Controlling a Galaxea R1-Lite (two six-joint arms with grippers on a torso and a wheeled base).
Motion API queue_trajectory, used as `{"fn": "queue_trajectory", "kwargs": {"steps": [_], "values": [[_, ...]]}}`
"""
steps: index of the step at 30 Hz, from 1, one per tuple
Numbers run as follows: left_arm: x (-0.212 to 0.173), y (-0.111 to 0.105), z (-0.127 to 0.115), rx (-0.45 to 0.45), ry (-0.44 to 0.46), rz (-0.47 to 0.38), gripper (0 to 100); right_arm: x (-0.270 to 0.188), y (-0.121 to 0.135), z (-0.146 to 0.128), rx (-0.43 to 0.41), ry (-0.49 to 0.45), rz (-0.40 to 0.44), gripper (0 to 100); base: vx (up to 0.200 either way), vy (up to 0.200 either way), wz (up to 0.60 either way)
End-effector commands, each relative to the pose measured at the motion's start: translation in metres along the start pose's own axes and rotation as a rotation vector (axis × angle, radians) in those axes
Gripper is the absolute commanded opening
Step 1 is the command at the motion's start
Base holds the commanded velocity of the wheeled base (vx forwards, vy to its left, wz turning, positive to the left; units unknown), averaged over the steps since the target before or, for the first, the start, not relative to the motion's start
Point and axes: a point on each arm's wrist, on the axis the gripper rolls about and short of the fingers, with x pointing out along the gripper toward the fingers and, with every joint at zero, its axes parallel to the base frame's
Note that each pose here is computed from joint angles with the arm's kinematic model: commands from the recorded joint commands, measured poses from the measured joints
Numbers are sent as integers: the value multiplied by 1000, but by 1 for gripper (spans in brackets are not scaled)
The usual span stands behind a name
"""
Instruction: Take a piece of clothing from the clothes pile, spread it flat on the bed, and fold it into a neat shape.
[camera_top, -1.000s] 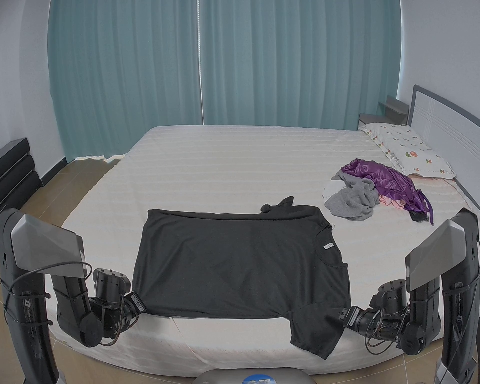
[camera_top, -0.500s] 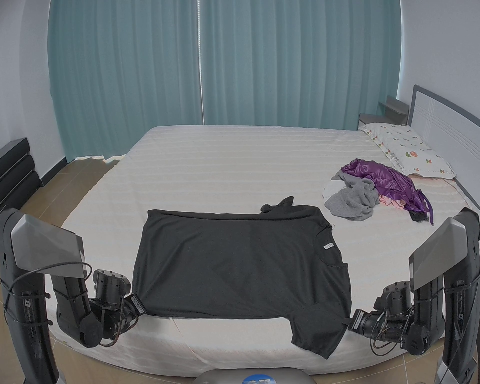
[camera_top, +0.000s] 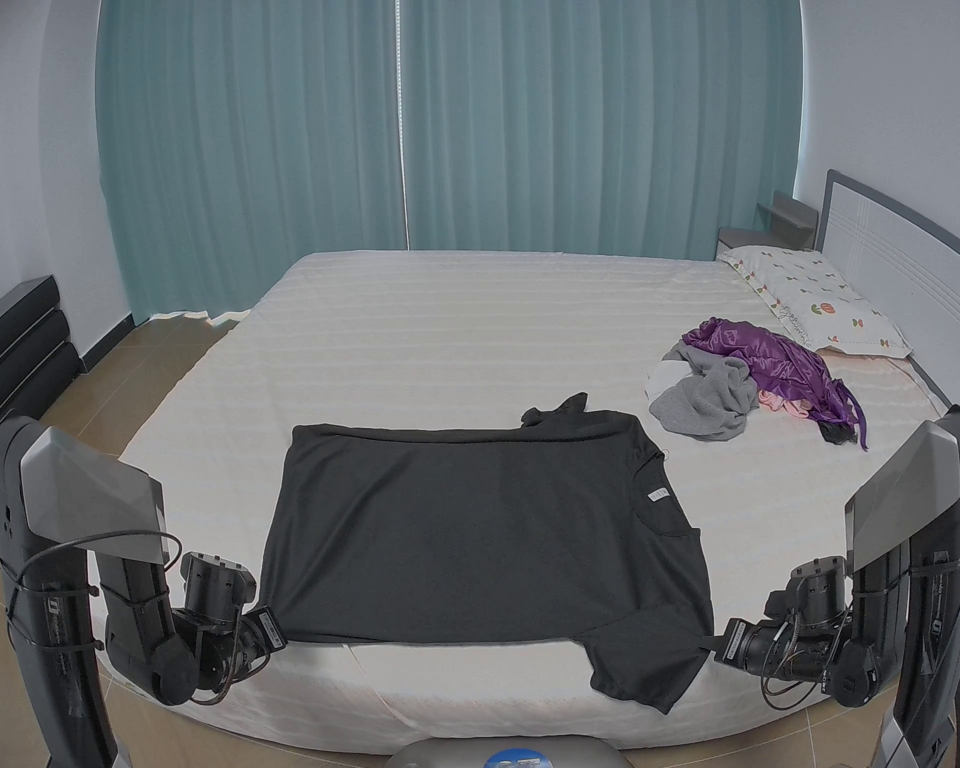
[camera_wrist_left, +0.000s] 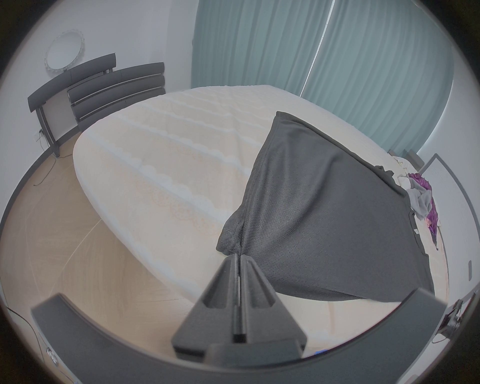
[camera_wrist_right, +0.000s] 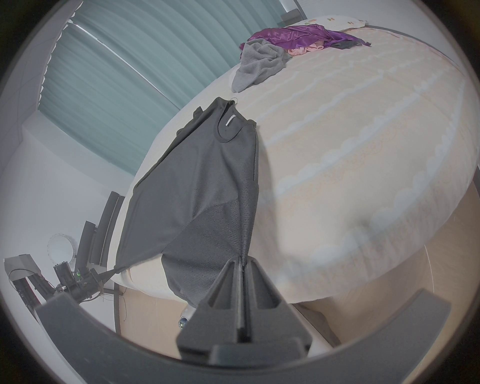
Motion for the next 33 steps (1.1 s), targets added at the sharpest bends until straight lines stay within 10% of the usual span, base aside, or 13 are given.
{"fn": "queue_trajectory", "kwargs": {"steps": [1, 29, 30, 31, 32, 33], "values": [[-3, 3, -2, 17, 10, 8, 0, -10, 2, -2, -12, 26, -9, 0, 0, 0, 0], [-3, 16, -17, 132, 85, 51, 0, -5, -15, -18, -170, 183, -89, 0, 0, 0, 0], [-3, 15, -17, 129, 82, 48, 0, -3, -15, -17, -172, 173, -82, 100, 0, 0, 0], [-2, 14, -16, 126, 77, 45, 0, -1, -15, -17, -171, 165, -76, 100, 0, 0, 0], [-2, 14, -15, 124, 76, 44, 100, -1, -15, -17, -171, 161, -76, 100, 0, 0, 0], [-3, 14, -15, 119, 74, 42, 100, 0, -15, -17, -168, 154, -70, 100, 0, 0, 0]]}}
